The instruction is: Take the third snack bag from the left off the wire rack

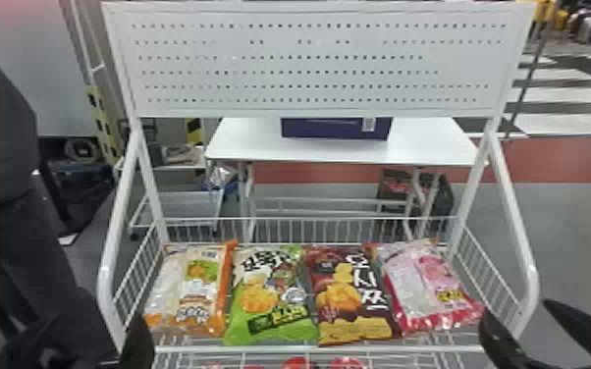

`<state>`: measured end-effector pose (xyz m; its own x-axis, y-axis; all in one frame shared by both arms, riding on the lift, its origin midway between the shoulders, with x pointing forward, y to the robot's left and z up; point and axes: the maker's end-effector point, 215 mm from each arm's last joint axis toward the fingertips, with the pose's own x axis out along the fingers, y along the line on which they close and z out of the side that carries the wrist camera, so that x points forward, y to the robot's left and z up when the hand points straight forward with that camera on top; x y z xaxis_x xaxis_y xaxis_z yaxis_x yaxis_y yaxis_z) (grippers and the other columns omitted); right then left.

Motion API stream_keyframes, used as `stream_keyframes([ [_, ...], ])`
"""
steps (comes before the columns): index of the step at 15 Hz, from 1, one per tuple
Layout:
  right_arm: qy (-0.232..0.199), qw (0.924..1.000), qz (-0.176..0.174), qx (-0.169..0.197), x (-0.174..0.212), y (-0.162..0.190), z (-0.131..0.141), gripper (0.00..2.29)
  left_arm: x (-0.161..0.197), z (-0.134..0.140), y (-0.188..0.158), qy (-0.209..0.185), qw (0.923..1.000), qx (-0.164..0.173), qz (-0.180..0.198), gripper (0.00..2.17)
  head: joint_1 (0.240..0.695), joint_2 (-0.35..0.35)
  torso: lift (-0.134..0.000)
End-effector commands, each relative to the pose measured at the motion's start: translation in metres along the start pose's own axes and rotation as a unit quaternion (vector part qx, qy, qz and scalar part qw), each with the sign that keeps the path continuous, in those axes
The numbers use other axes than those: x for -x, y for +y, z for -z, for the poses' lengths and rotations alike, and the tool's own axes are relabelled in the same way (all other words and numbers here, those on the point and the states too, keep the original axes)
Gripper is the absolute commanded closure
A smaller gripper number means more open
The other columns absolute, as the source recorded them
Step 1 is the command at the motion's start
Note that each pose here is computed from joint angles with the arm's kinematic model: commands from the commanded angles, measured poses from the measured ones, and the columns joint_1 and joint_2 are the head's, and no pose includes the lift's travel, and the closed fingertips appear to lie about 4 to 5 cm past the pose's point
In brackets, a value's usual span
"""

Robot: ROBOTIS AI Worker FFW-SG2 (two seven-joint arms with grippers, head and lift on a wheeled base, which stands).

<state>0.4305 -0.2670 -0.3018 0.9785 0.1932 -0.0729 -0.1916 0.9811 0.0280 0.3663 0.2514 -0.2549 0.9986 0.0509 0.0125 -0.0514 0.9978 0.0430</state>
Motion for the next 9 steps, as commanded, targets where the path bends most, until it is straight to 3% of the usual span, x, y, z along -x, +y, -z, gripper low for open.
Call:
stream_keyframes([
  [1,0.025,0.9995,-0.021,0.007,-0.064,0.036,0.027,0.11,0.000,0.004,-0.005,0.004,1.0000,0.000,0.005,0.14,0.499,0.000,0.000],
  [4,0.089,0.9949,-0.046,-0.007,-0.129,0.081,0.068,0.11,0.000,0.008,-0.005,0.008,0.9999,-0.004,0.006,0.14,0.499,0.000,0.000],
  [9,0.146,0.9856,-0.086,0.000,-0.175,0.133,0.108,0.13,-0.005,0.011,0.000,0.008,0.9999,-0.008,0.004,0.14,0.499,0.000,0.000],
])
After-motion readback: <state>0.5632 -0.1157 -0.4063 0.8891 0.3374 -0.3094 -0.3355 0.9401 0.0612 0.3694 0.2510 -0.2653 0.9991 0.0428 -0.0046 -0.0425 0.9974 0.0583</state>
